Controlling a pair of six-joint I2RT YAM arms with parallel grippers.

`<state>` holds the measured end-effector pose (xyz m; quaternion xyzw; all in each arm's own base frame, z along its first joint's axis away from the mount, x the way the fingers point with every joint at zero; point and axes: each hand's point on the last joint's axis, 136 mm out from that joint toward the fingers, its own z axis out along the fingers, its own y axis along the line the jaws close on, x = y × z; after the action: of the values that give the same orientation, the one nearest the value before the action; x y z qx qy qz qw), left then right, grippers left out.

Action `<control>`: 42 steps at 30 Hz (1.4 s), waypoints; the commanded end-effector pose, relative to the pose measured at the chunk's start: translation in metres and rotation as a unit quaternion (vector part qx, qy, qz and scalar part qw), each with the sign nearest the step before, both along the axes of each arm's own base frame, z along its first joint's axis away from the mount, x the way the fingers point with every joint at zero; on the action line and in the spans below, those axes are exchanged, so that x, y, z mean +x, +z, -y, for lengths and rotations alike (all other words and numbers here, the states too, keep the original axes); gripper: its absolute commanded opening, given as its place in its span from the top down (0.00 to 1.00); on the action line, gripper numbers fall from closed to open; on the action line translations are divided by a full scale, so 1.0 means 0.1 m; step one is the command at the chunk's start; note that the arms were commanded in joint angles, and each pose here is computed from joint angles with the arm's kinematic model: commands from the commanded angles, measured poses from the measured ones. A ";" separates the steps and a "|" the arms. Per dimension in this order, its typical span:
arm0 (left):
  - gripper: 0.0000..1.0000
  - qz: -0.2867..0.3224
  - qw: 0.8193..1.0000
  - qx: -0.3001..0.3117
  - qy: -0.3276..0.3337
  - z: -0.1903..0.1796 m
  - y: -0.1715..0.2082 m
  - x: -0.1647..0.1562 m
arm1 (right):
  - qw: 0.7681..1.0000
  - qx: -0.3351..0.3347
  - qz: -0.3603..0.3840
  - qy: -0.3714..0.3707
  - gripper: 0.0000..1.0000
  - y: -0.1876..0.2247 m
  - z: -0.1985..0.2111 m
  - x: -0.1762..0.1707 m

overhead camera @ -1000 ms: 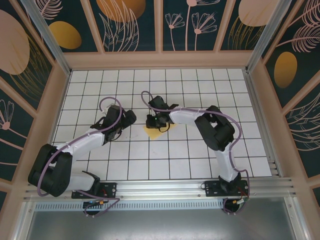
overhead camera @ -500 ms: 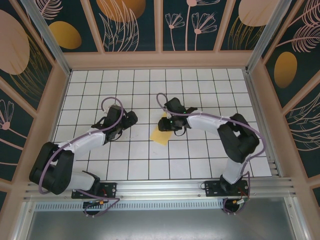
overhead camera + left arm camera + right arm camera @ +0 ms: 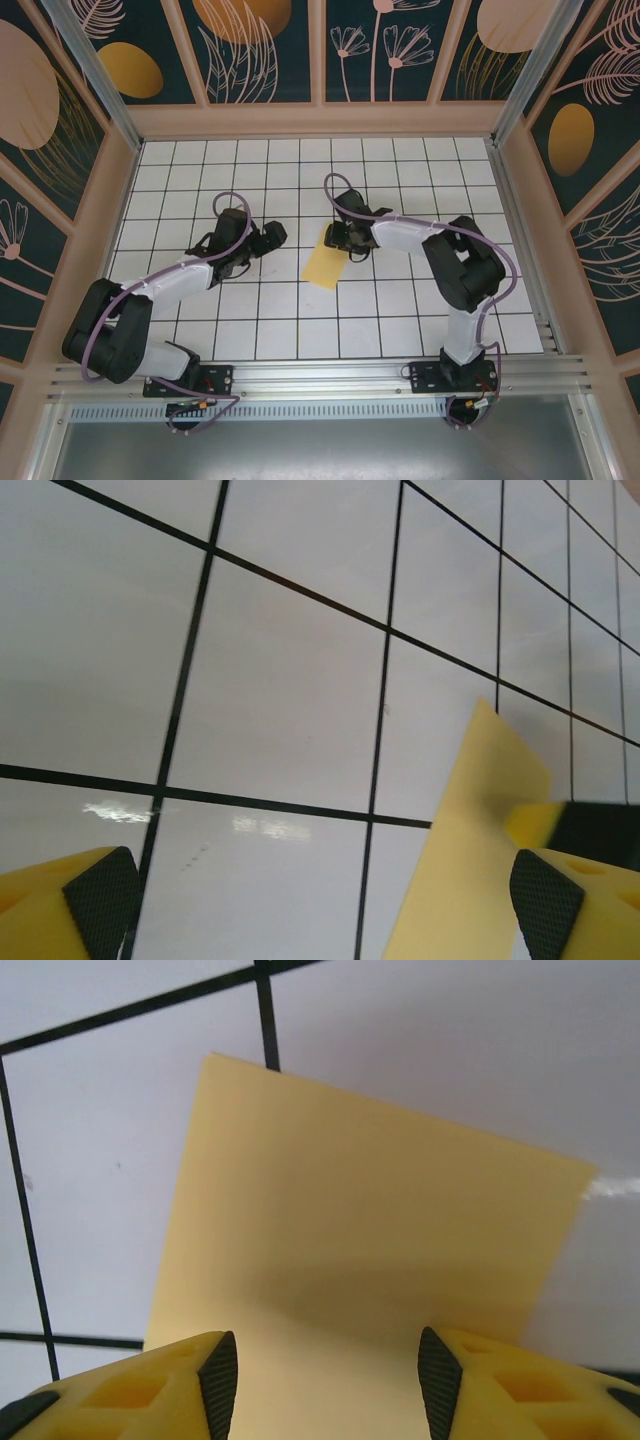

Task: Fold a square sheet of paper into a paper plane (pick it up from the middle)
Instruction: Rotate the paper at the center of the table.

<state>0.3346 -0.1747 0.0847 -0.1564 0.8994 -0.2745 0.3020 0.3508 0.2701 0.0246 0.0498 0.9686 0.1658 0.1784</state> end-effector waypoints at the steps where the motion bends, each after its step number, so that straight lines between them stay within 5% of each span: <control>1: 0.03 0.022 0.999 -0.021 -0.040 0.12 0.12 0.00 | 1.000 -0.002 -0.012 0.013 0.47 -0.14 -0.06 0.03; 14: 0.13 -0.026 0.990 -0.113 -0.086 0.43 -0.02 -0.19 | 0.995 0.041 -0.026 0.091 0.51 -0.25 -0.37 0.13; 23: 0.33 -0.078 0.987 -0.113 -0.089 0.62 -0.13 -0.40 | 0.992 0.091 0.039 0.078 0.59 0.50 -0.44 0.25; 29: 0.42 -0.110 0.985 -0.094 -0.098 0.74 -0.34 -0.42 | 0.993 0.083 -0.005 0.083 0.63 0.18 -0.44 0.19; 42: 0.39 -0.145 0.981 -0.066 -0.113 0.84 -0.50 -0.46 | 0.994 0.042 -0.069 0.071 0.63 -0.35 -0.18 0.05</control>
<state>0.2920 -0.2574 0.0404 -0.1148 0.9179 -0.3531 0.1401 0.3687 0.3070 0.0241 -0.0109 0.9579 0.2515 0.1381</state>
